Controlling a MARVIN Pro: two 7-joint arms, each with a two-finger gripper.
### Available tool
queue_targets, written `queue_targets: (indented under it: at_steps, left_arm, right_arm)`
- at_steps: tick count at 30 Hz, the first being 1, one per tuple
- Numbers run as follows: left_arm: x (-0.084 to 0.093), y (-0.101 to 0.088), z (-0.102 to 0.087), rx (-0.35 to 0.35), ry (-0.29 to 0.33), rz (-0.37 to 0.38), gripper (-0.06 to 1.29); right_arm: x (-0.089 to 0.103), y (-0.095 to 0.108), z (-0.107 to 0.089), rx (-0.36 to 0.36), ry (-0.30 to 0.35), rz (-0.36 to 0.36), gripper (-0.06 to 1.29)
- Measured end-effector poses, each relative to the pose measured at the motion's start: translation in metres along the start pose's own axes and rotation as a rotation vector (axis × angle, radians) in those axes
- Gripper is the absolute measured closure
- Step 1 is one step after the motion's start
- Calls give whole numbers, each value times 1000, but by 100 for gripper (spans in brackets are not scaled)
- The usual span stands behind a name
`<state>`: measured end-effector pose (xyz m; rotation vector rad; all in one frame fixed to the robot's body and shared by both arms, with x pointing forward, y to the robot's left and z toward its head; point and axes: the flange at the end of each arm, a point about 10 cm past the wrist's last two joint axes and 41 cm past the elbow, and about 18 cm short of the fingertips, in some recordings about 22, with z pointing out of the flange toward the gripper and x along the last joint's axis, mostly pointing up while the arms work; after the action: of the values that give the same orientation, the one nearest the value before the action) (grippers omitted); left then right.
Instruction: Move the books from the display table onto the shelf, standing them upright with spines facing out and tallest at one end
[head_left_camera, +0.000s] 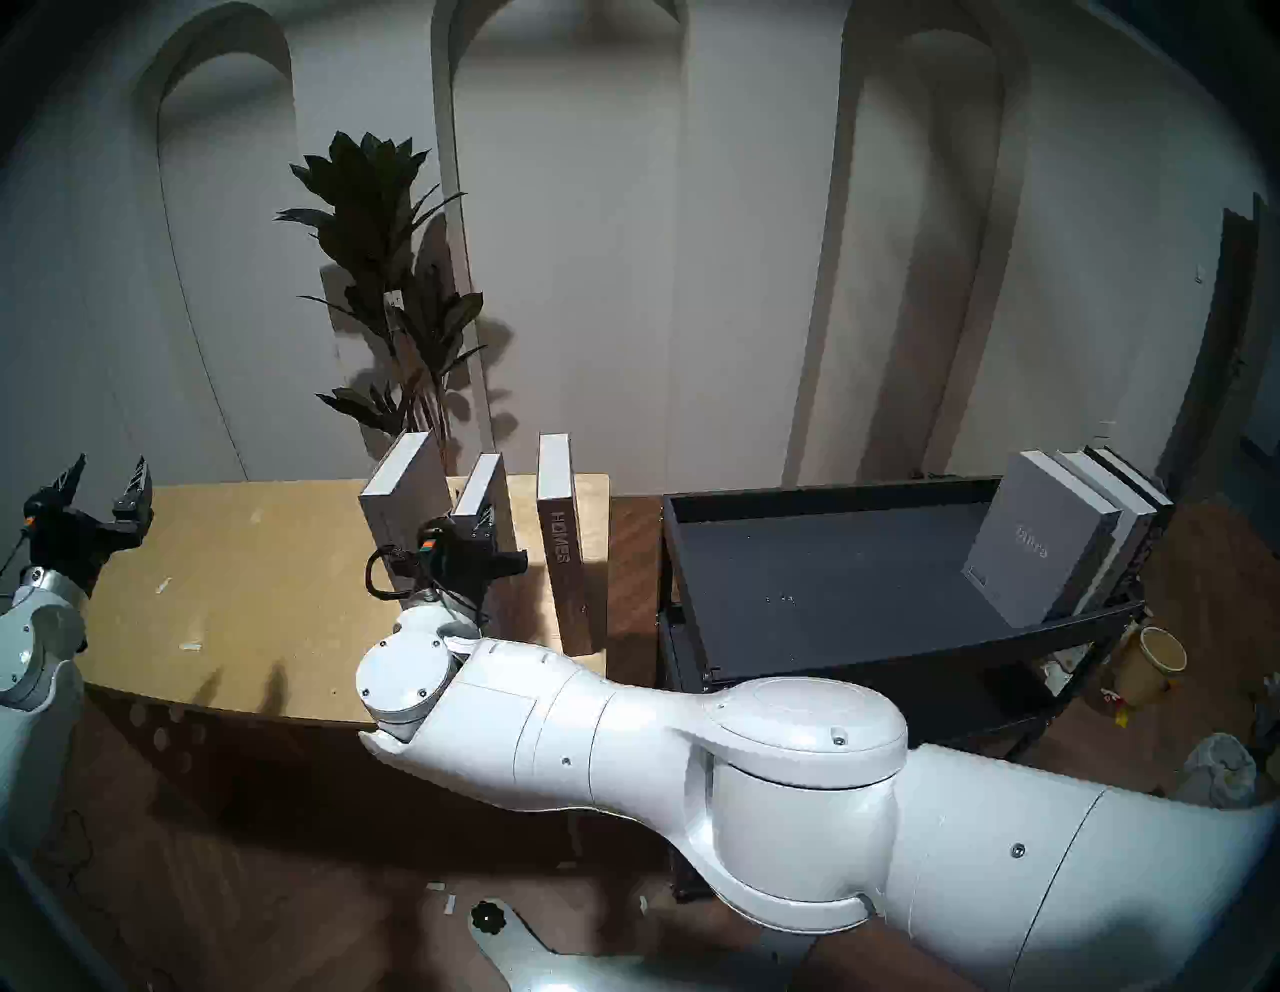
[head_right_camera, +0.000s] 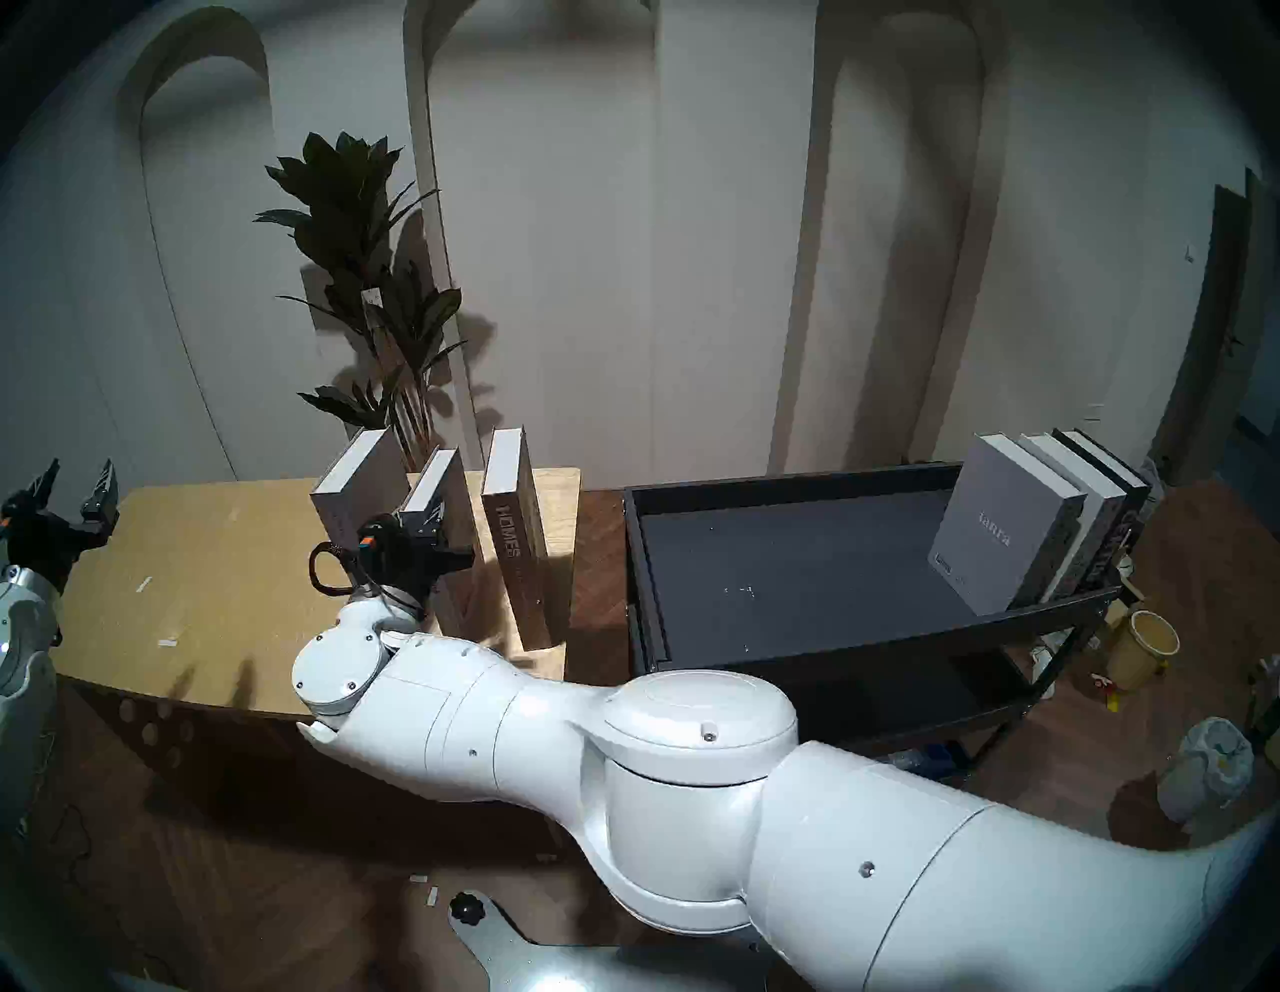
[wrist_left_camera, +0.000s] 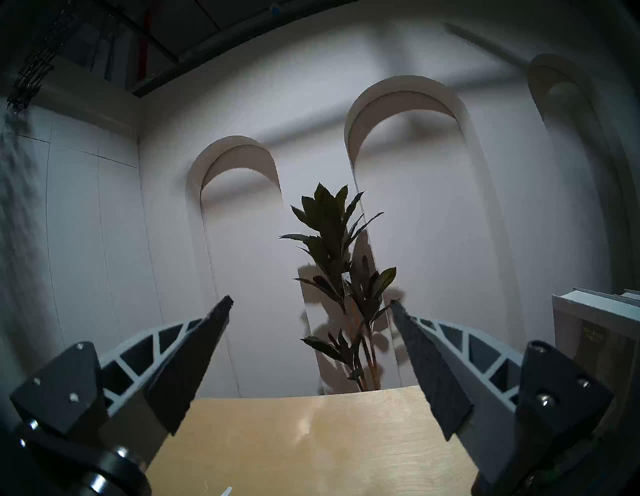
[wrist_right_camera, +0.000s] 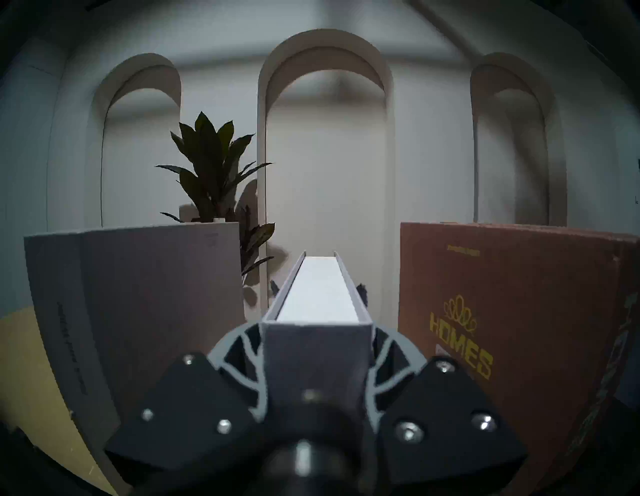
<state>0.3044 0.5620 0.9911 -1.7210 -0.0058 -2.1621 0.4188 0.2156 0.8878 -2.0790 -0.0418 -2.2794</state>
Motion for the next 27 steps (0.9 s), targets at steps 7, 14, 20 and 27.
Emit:
queue_targets:
  at_steps: [7,14,20,27]
  left_arm:
    - [0,0,0,0,0,0,0]
    - [0,0,0,0,0,0,0]
    - [0,0,0,1,1,0,0]
    - [0,0,0,1,1,0,0]
  right_arm:
    - [24,-4,6,-11,35,32,90]
    - [49,-5,10,-48,78,75,90]
    - [71,-5,10,-92,121,119,90]
    - [98,-6,8,-140,176,166,90]
